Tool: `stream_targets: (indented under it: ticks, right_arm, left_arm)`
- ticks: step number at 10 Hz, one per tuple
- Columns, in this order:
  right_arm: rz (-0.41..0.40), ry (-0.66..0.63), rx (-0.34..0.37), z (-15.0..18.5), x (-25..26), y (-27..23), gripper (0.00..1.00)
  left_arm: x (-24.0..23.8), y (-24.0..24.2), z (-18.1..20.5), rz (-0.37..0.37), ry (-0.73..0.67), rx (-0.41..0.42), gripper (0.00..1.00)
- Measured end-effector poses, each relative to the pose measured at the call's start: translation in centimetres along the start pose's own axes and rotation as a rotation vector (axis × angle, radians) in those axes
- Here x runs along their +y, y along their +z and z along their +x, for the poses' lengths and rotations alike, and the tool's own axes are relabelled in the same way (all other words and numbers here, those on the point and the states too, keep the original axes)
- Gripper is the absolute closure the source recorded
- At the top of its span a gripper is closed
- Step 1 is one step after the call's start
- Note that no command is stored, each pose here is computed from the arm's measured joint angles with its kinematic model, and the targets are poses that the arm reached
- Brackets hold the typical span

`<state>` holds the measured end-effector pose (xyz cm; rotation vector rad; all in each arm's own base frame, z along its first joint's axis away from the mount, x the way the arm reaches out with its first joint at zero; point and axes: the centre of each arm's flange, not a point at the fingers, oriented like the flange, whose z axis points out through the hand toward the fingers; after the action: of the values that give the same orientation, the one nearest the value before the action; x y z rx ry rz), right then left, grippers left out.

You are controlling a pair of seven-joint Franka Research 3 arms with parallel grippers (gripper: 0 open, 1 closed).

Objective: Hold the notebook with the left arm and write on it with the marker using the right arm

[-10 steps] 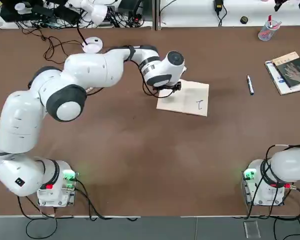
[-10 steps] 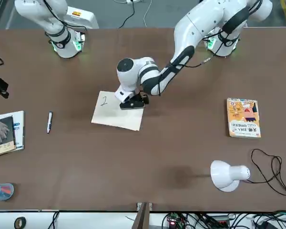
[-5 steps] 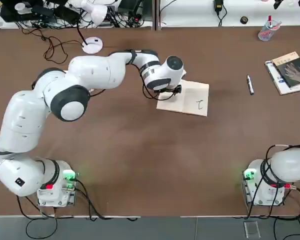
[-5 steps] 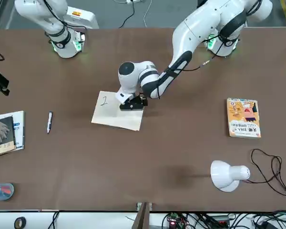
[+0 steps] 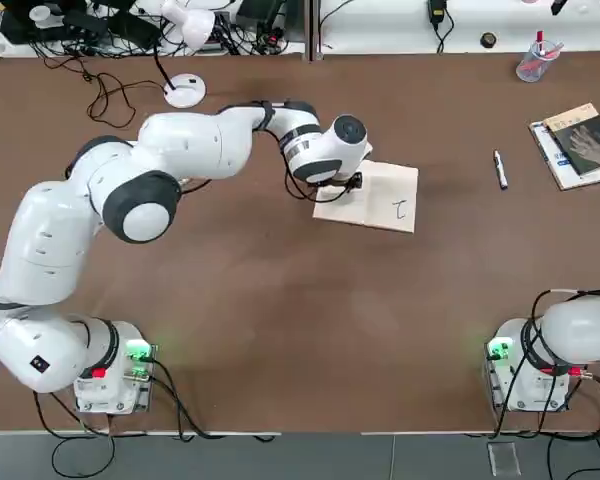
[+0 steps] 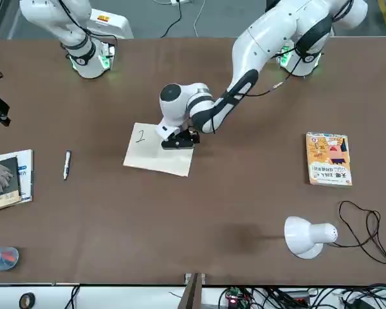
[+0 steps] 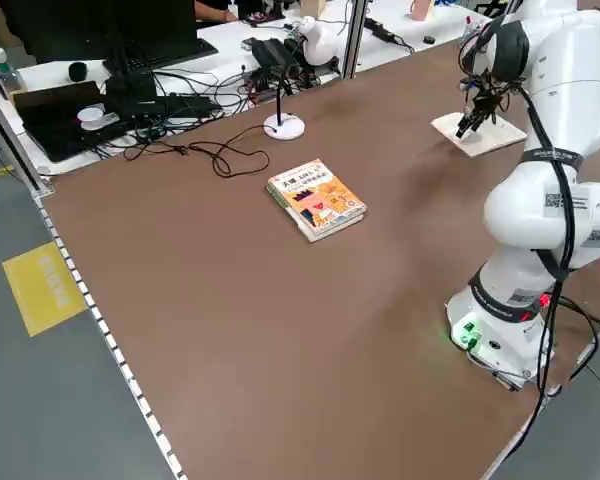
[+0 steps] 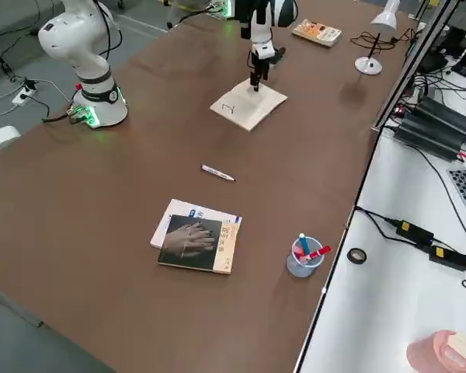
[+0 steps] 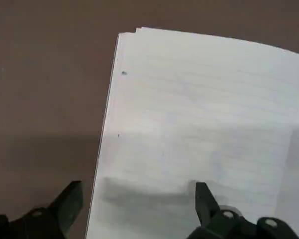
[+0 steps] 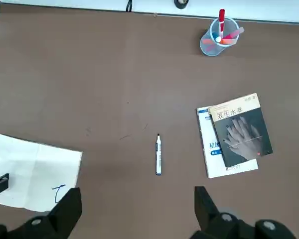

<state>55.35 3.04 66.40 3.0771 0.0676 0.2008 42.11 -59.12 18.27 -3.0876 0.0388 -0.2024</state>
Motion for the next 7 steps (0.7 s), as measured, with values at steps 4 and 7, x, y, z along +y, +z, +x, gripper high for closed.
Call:
stream_targets:
  ticks: [4,7]
  right_arm:
    - [-0.001,0.001,-0.019,-0.2,0.08,0.16,0.0]
    - [-0.001,0.002,-0.021,-0.23,0.11,0.19,0.0]
  left_arm:
    - [-0.42,0.77,-0.2,0.019,0.047,0.006,0.0]
    - [-0.61,0.99,-0.23,0.024,0.052,0.006,0.0]
